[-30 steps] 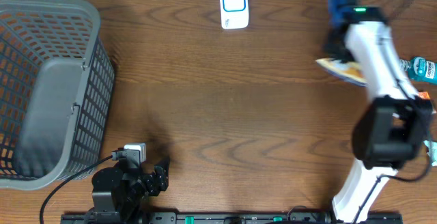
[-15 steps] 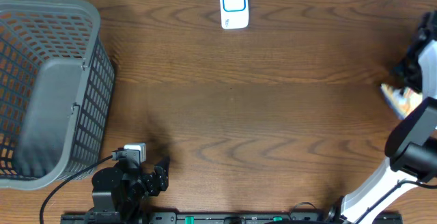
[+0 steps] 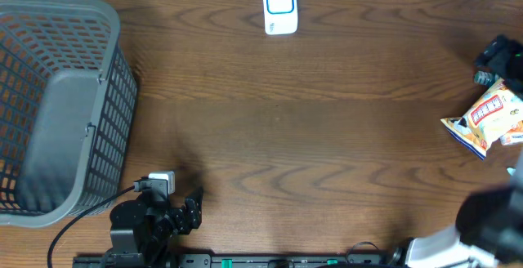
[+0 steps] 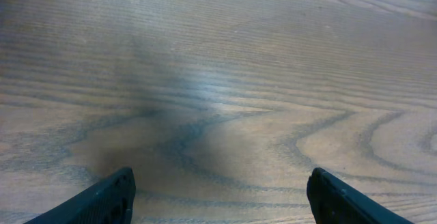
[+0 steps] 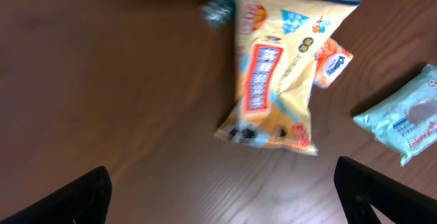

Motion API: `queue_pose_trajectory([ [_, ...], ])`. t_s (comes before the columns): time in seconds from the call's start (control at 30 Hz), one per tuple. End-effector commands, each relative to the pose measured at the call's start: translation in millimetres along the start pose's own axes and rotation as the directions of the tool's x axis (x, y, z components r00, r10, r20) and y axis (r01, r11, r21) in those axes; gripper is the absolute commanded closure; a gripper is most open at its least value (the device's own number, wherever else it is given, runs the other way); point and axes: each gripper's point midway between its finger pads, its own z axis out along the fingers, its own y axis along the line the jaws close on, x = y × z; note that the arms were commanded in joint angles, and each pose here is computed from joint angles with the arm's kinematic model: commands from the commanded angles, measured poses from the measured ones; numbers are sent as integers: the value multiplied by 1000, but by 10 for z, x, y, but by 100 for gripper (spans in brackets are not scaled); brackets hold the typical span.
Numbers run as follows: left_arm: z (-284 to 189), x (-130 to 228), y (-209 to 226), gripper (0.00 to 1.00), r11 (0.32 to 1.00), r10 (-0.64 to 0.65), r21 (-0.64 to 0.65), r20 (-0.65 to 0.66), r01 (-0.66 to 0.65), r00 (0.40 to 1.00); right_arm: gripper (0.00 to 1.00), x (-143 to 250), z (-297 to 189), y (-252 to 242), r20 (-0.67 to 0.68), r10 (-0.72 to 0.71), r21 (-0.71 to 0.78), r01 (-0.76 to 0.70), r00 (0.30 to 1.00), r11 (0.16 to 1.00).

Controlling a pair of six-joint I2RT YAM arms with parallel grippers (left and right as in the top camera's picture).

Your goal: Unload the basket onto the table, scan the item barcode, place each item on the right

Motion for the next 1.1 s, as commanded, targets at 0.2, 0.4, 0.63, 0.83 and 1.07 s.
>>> queue_pose_trajectory([
  [0.2,-9,24,-18,20,1000,-9,10,-9,9,1000,1,567,-1602,-24,163,-5,-238,44,987,970],
  [0.4,-9,24,-18,20,1000,-9,10,-9,9,1000,0,889,-2053,-194,235,7,-262,56,972,963],
  [0.63,-9,24,-18,19,1000,-9,10,-9,9,1000,1,1191,-2437,-357,324,26,-288,73,946,955],
  [0.83,-9,24,-18,20,1000,-9,10,-9,9,1000,1,1311,-2591,-403,372,22,-305,99,928,947],
  [1.07,-9,24,-18,20,1000,-9,10,-9,9,1000,1,1306,-2744,-338,512,98,-400,136,853,906],
])
